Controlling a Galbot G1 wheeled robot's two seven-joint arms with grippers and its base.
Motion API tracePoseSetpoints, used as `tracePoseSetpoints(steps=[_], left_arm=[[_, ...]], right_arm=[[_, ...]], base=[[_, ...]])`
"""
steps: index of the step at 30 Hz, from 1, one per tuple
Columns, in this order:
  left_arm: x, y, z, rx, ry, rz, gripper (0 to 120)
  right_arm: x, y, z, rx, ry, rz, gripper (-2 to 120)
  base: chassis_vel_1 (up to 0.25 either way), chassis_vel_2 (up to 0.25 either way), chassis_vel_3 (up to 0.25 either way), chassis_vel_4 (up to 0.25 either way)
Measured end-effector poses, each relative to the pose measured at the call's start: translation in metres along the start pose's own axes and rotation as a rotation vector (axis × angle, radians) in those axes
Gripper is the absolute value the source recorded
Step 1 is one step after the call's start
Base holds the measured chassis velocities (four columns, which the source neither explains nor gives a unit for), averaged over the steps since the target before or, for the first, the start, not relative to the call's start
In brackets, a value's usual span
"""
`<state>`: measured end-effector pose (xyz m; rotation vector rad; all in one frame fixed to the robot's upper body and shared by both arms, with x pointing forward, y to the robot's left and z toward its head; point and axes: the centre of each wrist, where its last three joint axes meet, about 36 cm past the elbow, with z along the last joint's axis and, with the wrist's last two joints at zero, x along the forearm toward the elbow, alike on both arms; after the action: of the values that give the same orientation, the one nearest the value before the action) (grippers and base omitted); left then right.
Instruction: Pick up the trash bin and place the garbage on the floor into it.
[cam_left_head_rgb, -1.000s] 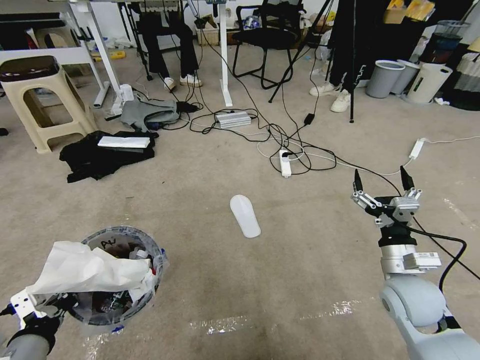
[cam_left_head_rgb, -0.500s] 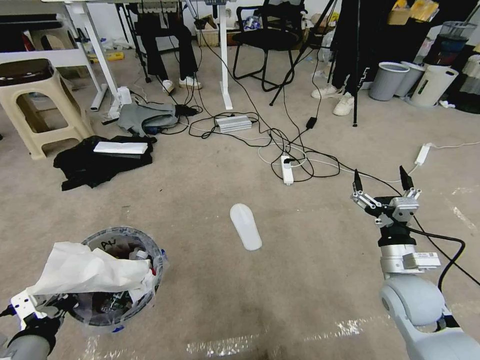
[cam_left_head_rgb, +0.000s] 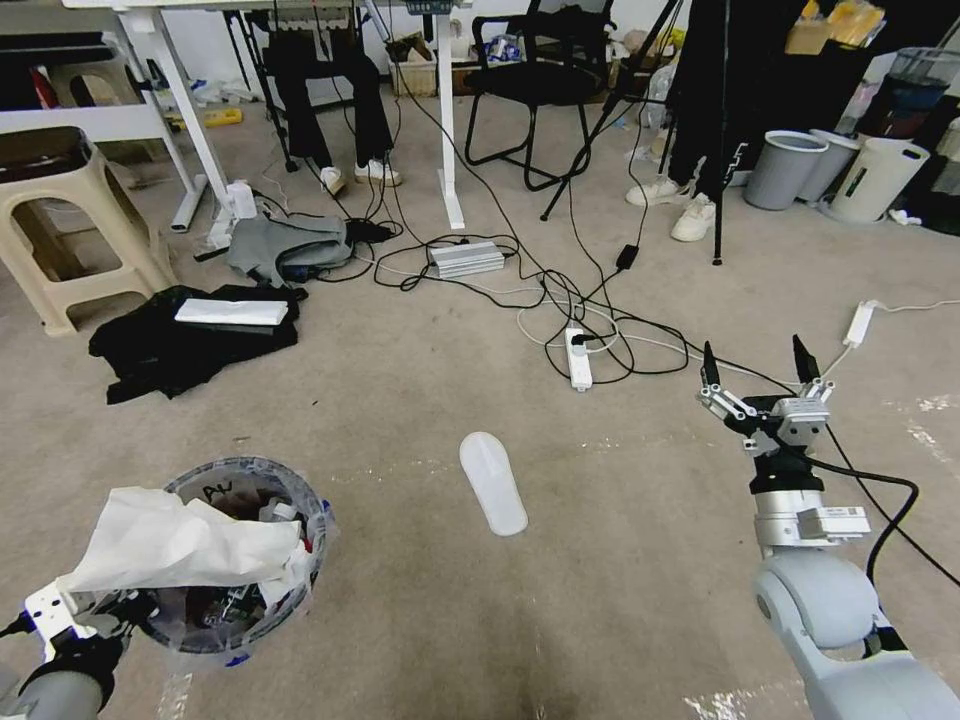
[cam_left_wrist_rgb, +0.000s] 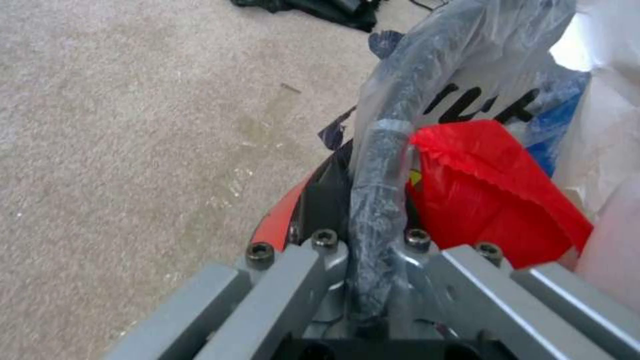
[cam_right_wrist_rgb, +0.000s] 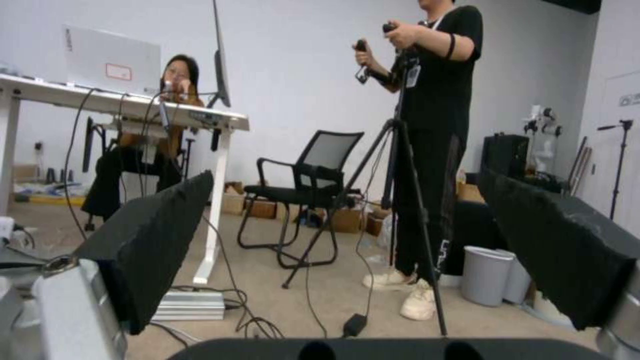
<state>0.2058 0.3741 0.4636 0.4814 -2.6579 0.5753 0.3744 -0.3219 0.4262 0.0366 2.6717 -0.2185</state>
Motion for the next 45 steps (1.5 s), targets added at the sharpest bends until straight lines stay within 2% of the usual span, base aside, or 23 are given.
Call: tracePoseSetpoints(steps=[26,45], left_arm=[[0.0017,0.0009,0.0019,-0.003,0.001,-0.007,1],[-0.0009,0.0026,0.0042,0.001,0.002,-0.012,1]], right_arm=[[-0.0008,0.0036,0.0037,-0.017,-0.009,-0.018,100],[-0.0051,0.0075,0.0093,-0.054,-0.003,-0.037,100]], base=[[-0.080,0.077,0.079,-0.077],[-0.004,0.005,0.007,-0.004]])
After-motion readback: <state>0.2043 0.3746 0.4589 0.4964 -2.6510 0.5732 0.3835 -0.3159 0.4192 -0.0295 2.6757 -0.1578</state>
